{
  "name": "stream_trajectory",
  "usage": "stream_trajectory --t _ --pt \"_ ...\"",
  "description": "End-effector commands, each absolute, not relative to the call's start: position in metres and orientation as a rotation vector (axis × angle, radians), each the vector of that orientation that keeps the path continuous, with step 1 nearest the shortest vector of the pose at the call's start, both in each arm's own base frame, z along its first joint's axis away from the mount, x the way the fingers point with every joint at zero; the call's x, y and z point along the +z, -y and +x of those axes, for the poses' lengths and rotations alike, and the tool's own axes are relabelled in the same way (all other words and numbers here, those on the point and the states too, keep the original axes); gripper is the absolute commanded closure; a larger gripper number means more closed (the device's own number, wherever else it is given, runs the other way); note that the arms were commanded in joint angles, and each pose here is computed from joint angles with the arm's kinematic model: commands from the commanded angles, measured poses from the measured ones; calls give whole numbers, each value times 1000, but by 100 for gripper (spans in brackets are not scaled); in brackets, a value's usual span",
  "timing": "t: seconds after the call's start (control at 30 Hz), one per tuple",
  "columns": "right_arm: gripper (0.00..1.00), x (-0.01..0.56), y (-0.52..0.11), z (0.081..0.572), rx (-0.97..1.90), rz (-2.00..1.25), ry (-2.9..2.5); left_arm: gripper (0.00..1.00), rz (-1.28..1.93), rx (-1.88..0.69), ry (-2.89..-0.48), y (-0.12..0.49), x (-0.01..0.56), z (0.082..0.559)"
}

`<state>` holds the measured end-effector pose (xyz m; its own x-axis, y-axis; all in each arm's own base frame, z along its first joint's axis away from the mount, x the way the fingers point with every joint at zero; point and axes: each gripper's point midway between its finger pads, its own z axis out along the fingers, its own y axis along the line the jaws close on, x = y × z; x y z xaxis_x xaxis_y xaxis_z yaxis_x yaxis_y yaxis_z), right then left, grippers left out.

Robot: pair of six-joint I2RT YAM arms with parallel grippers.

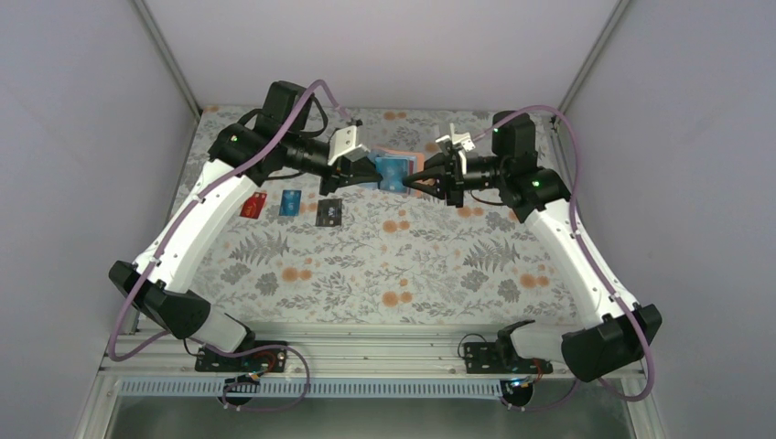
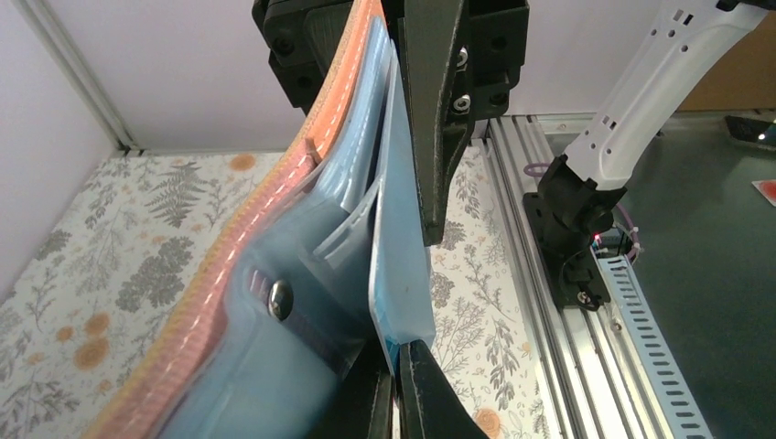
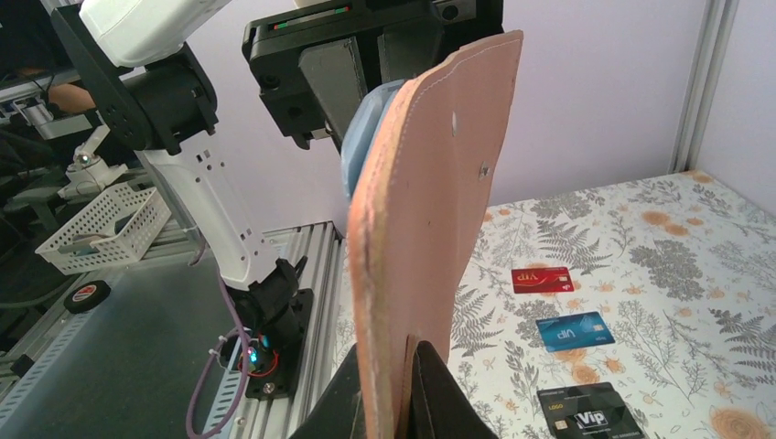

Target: Take the credit cards out of the card holder

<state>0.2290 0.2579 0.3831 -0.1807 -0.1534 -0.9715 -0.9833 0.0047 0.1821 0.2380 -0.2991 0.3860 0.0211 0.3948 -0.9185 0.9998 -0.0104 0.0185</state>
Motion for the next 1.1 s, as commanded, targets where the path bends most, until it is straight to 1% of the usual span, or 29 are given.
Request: stream_trajectory --t 0.0,0.1,0.47,0.77,1.07 --pt "93 409 -256 207 1274 -1297 -1330 96 1530 -913 -1449 297 385 244" --pt "93 410 -255 204 1283 -1307 -1318 96 1509 -890 -1469 294 382 250" --pt "93 410 -255 202 1283 -1314 -1313 94 1511 -903 -1453 282 385 246" --pt "93 410 -254 202 1279 -1311 -1317 92 1475 -1023 -1467 299 392 245" --pt "92 410 -254 200 1284 -1319 -1308 92 1471 -1052 -1490 310 386 246"
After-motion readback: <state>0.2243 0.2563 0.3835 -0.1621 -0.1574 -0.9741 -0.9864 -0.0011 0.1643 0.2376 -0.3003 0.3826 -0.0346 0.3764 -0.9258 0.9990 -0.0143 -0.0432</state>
